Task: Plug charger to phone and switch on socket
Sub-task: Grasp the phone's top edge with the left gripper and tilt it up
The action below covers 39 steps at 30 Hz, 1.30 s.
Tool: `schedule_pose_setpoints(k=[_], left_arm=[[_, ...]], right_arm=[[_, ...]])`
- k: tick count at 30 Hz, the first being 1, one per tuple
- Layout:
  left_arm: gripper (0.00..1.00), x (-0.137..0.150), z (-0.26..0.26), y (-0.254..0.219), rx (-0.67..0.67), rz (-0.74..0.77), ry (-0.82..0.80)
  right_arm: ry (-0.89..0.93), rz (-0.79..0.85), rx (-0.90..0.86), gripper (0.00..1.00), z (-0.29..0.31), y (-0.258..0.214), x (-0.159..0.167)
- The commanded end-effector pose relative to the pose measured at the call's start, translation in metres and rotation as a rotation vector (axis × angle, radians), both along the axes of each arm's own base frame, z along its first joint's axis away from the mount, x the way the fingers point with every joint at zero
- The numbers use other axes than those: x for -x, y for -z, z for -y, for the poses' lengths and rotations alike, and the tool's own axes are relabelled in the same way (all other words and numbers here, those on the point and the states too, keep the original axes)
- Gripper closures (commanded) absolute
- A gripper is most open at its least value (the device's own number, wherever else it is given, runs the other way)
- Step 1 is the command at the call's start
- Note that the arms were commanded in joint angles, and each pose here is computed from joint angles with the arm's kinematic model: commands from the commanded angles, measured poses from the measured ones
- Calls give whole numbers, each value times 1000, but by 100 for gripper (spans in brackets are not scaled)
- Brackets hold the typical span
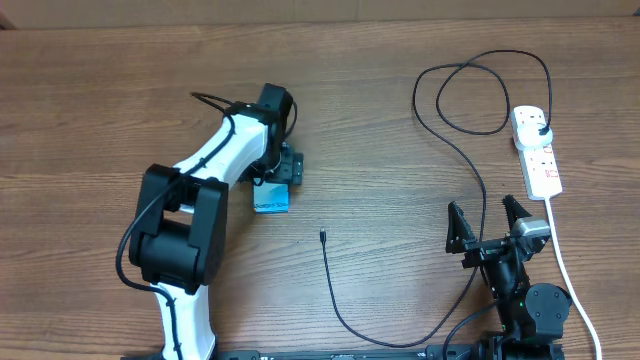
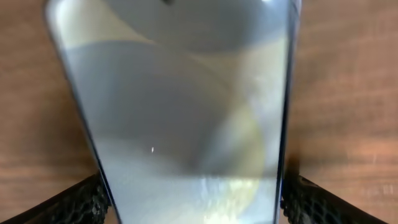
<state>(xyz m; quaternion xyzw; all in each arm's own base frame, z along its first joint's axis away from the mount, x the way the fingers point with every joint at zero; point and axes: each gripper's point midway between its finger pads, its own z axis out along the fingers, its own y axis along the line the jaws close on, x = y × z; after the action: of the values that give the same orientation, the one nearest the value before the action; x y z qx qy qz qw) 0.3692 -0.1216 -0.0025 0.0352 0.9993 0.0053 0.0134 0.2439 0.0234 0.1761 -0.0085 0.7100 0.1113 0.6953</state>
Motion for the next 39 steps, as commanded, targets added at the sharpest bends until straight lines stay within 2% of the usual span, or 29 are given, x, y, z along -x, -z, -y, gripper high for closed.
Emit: schedule_pose_setpoints(k=[1,2,12,17,29,39], left_arm=[[4,38,13,30,15,-155,43],[1,40,15,30,13,-160,48],[0,45,29,30,-3,-149,14],[1,36,13,30,-97,-96,-100],[0,16,1,31,-49,-53,-169],[0,15,4,31,-42,-50,-139]], right_arm=[[2,3,1,0,0,2,0],[3,2,1,0,0,2,0],[3,3,1,0,0,2,0],[2,3,1,0,0,2,0],[2,2,1,0,0,2,0],[2,2,1,0,0,2,0]])
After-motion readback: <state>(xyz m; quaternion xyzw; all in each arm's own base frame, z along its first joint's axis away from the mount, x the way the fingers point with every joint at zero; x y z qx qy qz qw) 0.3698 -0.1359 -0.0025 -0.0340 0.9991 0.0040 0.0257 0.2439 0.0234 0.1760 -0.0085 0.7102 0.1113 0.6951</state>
